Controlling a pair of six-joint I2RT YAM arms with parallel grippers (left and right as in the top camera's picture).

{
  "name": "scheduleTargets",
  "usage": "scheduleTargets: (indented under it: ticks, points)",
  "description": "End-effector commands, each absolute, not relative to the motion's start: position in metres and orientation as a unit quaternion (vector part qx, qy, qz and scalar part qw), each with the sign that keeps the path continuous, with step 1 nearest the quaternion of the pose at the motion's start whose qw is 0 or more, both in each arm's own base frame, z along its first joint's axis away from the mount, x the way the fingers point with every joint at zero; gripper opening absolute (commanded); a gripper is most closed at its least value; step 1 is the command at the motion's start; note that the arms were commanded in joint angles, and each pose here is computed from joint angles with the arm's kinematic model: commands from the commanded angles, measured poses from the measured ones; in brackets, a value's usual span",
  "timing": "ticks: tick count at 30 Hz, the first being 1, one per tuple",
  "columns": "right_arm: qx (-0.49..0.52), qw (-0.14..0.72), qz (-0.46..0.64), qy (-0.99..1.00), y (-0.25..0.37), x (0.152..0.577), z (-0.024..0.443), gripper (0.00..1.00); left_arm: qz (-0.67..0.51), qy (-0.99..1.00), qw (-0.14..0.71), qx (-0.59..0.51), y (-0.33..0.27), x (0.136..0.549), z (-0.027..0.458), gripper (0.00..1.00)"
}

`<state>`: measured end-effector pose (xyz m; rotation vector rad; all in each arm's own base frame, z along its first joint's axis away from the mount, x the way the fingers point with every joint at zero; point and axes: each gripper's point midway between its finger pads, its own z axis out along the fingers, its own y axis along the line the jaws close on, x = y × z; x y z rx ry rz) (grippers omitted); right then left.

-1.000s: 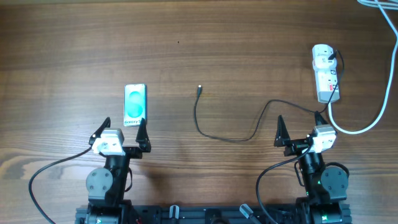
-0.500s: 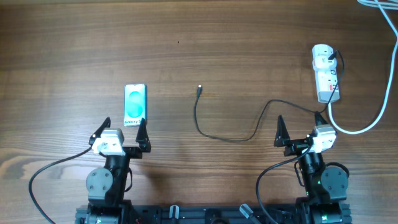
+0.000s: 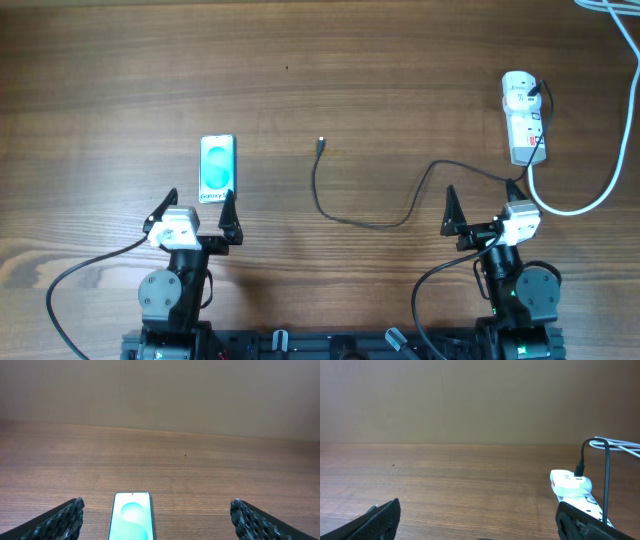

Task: Plug charger to phone and switch on socket

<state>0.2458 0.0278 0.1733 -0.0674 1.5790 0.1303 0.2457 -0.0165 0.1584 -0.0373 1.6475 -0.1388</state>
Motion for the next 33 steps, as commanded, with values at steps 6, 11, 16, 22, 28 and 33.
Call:
scheduleTargets:
  ticks: [6, 11, 16, 22, 28, 33]
  points:
    - [-0.021, 0.705, 0.058, 0.706, 0.025, 0.246, 0.175, 1.00, -0.054, 0.731, 0.680, -0.014, -0.014, 0.246, 0.158, 1.00]
    - [-0.020, 0.705, 0.059, 0.706, 0.025, 0.246, 0.175, 1.00, -0.059, 0.732, 0.679, -0.012, -0.016, 0.246, 0.158, 1.00]
    - [-0.023, 0.706, 0.063, 0.705, 0.027, 0.246, 0.176, 1.00, -0.061, 0.732, 0.679, -0.011, -0.017, 0.245, 0.157, 1.00]
    - [-0.036, 0.717, 0.073, 0.693, 0.032, 0.244, 0.185, 1.00, -0.060, 0.732, 0.679, -0.011, -0.017, 0.245, 0.157, 1.00]
    - [-0.036, 0.720, 0.073, 0.690, 0.032, 0.243, 0.192, 1.00, -0.060, 0.732, 0.679, -0.011, -0.017, 0.245, 0.157, 1.00]
    - [-0.043, 0.707, 0.059, 0.704, 0.030, 0.242, 0.206, 1.00, -0.060, 0.732, 0.679, -0.011, -0.017, 0.246, 0.158, 1.00]
